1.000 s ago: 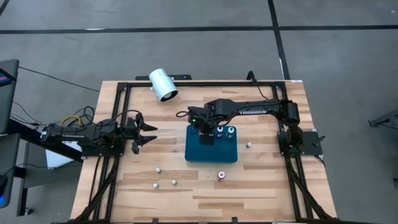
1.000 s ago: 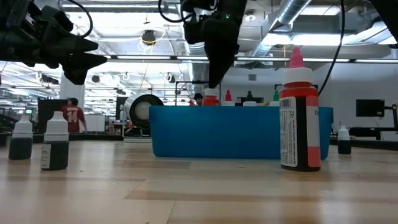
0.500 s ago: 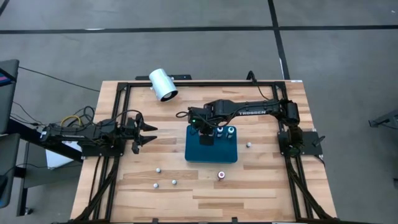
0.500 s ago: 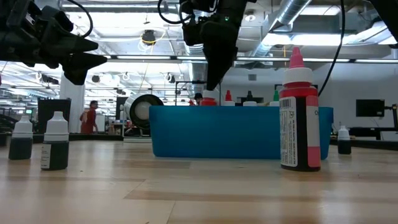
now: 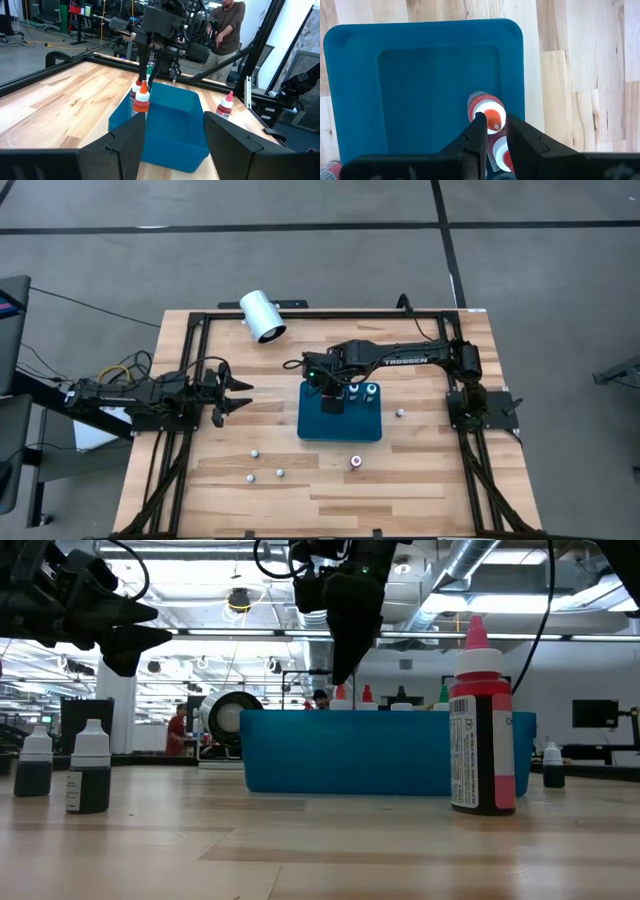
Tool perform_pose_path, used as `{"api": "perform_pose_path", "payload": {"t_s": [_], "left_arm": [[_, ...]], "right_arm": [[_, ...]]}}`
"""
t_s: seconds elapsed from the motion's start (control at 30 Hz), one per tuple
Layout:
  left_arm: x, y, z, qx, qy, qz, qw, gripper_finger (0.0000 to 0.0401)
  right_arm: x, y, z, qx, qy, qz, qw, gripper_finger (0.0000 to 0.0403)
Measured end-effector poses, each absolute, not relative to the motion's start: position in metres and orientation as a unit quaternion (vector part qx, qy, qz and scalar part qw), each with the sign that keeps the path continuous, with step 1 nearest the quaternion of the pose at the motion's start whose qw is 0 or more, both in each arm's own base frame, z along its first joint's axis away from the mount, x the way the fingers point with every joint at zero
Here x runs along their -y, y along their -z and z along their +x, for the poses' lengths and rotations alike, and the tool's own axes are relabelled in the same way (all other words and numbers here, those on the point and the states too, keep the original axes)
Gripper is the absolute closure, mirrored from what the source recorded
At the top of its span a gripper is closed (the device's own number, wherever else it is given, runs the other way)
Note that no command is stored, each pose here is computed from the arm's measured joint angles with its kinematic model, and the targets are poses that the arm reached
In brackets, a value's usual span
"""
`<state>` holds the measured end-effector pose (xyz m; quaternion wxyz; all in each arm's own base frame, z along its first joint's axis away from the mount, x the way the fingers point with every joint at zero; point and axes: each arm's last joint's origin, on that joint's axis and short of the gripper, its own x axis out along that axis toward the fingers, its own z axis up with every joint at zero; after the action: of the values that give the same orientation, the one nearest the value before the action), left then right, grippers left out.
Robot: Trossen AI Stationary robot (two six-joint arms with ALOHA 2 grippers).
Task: Pick & Place food coloring
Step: Put the large orange food coloring bottle into the blue bin, then put the large pink food coloring bottle into the blue bin
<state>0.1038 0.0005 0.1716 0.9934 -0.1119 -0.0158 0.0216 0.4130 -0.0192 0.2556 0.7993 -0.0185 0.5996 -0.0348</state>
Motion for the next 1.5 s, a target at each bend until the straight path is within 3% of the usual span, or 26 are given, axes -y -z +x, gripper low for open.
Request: {"api": "perform_pose_path", "payload": {"t_s": [0.33, 0.7, 1.1, 1.5], "left_arm": [[0.000, -0.172, 0.104, 0.016, -0.022, -0.113, 0.993, 0.0208], [0.000, -0.172, 0.104, 0.016, -0.022, -0.121, 0.992, 0.0208], [0.000, -0.171, 0.104, 0.014, -0.021, -0.132, 0.991, 0.0208], [0.000, -0.171, 0.104, 0.011, -0.013, -0.156, 0.988, 0.0208]], "right_arm": [[0.021, -0.258, 0.414, -0.595, 0.033, -0.032, 0.802, 0.0342], [0.011, -0.308, 0.420, -0.539, 0.022, -0.047, 0.841, 0.0343], [-0.011, -0.317, 0.407, -0.581, -0.015, -0.078, 0.810, 0.0375], [-0.009, -0.333, 0.388, -0.580, -0.027, -0.065, 0.812, 0.0388]]}}
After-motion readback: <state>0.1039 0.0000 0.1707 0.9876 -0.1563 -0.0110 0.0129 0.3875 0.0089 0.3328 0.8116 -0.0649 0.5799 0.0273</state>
